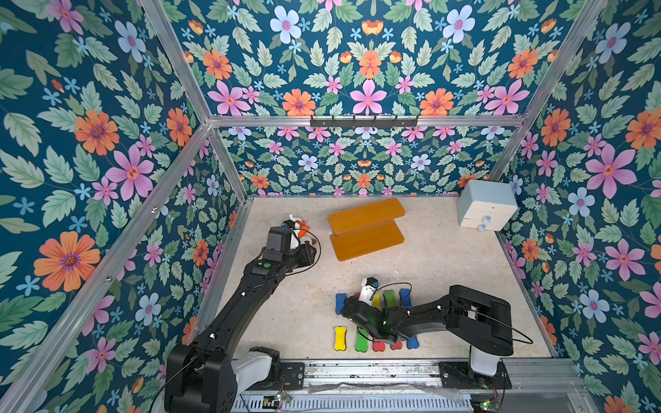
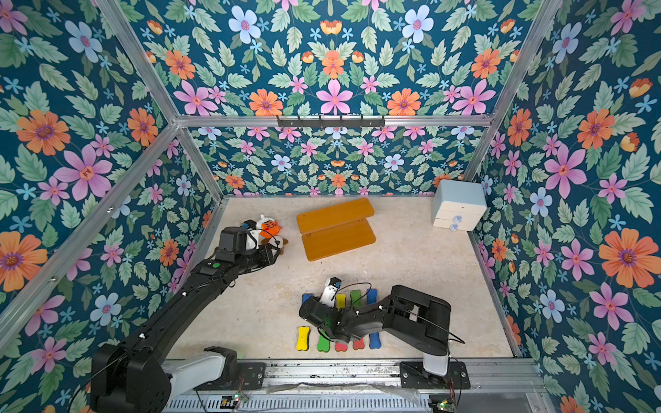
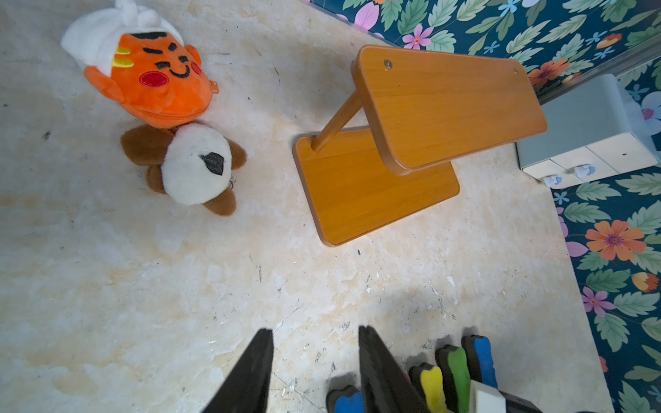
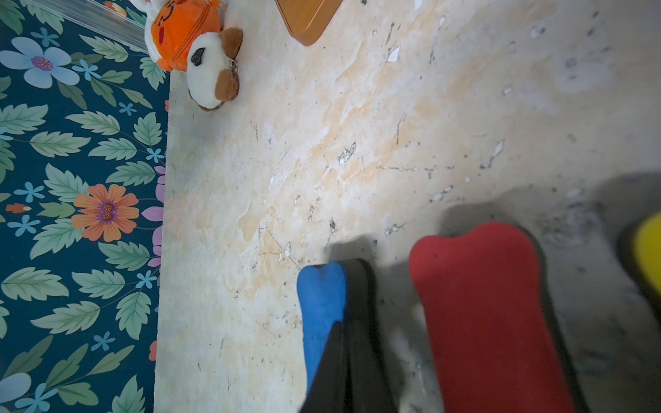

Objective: Remove the whiteboard erasers from the shelf
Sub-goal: Place the whiteboard eraser at the center of the board.

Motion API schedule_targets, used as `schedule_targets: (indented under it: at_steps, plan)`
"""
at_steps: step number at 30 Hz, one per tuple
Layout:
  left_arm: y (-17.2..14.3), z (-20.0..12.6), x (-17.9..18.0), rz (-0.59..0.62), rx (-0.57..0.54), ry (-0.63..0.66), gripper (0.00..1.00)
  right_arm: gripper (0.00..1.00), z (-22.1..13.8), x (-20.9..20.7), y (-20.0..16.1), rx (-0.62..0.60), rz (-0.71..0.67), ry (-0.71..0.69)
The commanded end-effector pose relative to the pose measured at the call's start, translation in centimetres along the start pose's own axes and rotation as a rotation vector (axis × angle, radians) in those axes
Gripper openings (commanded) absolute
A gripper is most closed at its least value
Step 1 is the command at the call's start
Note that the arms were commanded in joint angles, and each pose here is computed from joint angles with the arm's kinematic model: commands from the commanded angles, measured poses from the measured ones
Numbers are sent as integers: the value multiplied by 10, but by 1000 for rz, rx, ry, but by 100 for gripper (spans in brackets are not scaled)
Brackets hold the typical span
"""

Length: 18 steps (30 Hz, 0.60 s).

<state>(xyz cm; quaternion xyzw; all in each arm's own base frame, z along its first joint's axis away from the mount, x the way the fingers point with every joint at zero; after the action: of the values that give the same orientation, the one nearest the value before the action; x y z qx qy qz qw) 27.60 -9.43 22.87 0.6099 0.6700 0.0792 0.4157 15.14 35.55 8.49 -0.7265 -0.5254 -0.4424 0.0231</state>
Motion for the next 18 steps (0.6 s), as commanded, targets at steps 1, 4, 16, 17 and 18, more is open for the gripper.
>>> schedule_targets:
  at_steps: [1, 4, 16, 17, 18]
  plan:
    - [2, -1, 0, 9, -10, 4, 45, 15, -1, 3, 1, -6, 2, 5]
    - [2, -1, 0, 9, -10, 4, 45, 21, -3, 6, 3, -12, -5, 9]
    - [8, -15, -6, 15, -84, -31, 46, 39, -20, 43, 21, -63, -223, 31]
    - [10, -17, -8, 16, -102, -42, 47, 41, -23, 45, 25, -87, -257, 32]
    - [12, -19, -10, 16, -117, -51, 47, 42, -26, 47, 30, -110, -283, 36]
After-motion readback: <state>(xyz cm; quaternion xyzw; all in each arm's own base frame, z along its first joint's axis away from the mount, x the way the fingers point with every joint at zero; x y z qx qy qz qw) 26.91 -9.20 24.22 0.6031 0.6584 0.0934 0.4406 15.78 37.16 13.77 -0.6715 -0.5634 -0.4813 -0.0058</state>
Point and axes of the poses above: each gripper's point midway between its finger pads, its own z axis out along the fingers, its own x axis along the line the jaws close on, y = z × x, the point moved 8 cm from there along -z, back along the fingers, and after that the axes turned 2 degrees about -z, right-handed, at the moved point
